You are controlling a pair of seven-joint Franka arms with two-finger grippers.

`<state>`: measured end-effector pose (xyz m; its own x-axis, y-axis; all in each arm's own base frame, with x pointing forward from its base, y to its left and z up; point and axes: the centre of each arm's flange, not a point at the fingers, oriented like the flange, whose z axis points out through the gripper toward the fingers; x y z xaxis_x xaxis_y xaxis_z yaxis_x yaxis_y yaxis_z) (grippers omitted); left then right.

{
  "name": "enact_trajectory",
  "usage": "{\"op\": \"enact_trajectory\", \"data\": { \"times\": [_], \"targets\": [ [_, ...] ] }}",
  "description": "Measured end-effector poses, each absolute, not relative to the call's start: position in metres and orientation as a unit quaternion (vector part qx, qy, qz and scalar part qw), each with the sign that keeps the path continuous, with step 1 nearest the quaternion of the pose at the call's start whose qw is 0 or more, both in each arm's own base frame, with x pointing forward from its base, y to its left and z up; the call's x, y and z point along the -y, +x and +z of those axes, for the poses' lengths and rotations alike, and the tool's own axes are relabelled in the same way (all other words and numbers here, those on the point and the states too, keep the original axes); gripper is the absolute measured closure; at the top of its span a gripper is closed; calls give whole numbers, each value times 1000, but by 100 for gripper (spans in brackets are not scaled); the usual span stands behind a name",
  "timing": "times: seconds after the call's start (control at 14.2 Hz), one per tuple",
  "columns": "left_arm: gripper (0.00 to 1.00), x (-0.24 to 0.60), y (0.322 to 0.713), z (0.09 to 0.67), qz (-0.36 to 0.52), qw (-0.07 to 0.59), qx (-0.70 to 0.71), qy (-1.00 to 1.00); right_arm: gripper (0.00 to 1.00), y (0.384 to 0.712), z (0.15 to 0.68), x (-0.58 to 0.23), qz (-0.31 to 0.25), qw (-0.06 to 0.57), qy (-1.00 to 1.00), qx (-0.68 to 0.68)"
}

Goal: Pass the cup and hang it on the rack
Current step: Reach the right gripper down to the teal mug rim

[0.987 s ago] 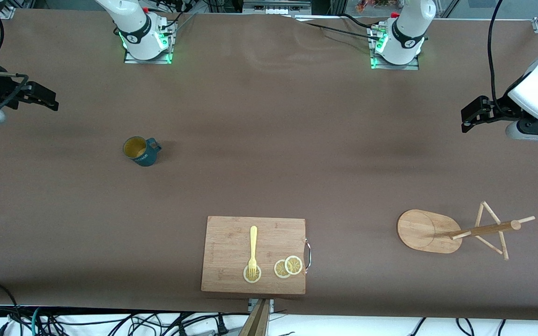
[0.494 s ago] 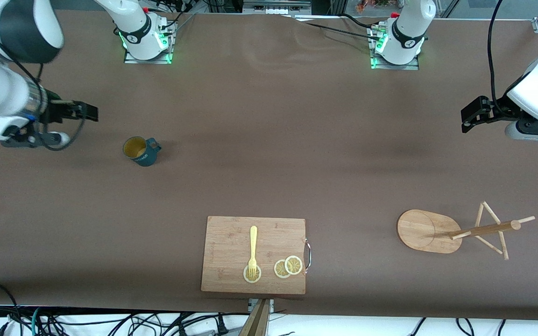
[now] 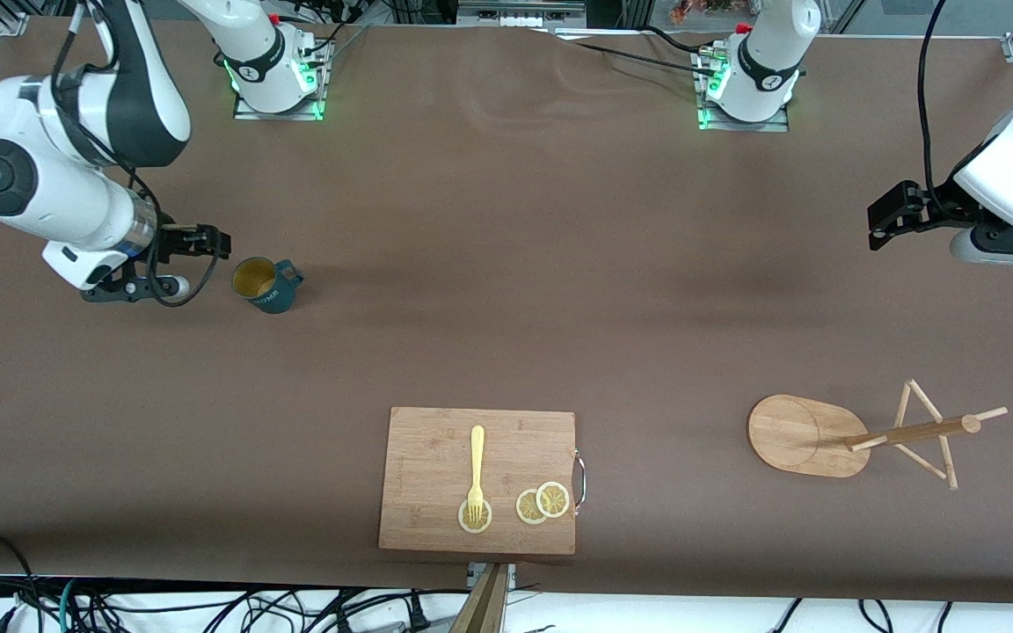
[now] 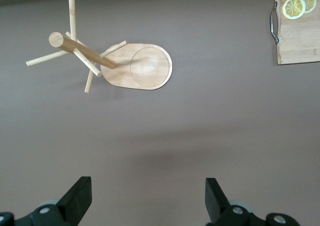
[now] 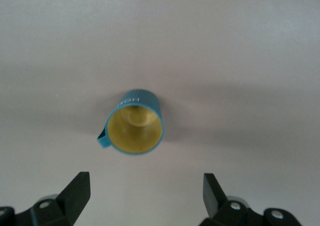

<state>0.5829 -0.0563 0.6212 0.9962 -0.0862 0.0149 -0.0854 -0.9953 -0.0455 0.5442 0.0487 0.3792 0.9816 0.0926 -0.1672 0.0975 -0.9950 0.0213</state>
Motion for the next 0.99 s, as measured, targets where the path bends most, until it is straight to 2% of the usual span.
{"op": "enact_trajectory", "data": {
  "times": [0.28,0.99],
  "targets": [
    [0,61,582,621,-9,22,-47,-999,0,526,332,-48,-58,12,997,-51],
    [0,69,582,622,-10,22,-54,-998,0,522,287,-44,-29,8,997,-75]
  ]
}}
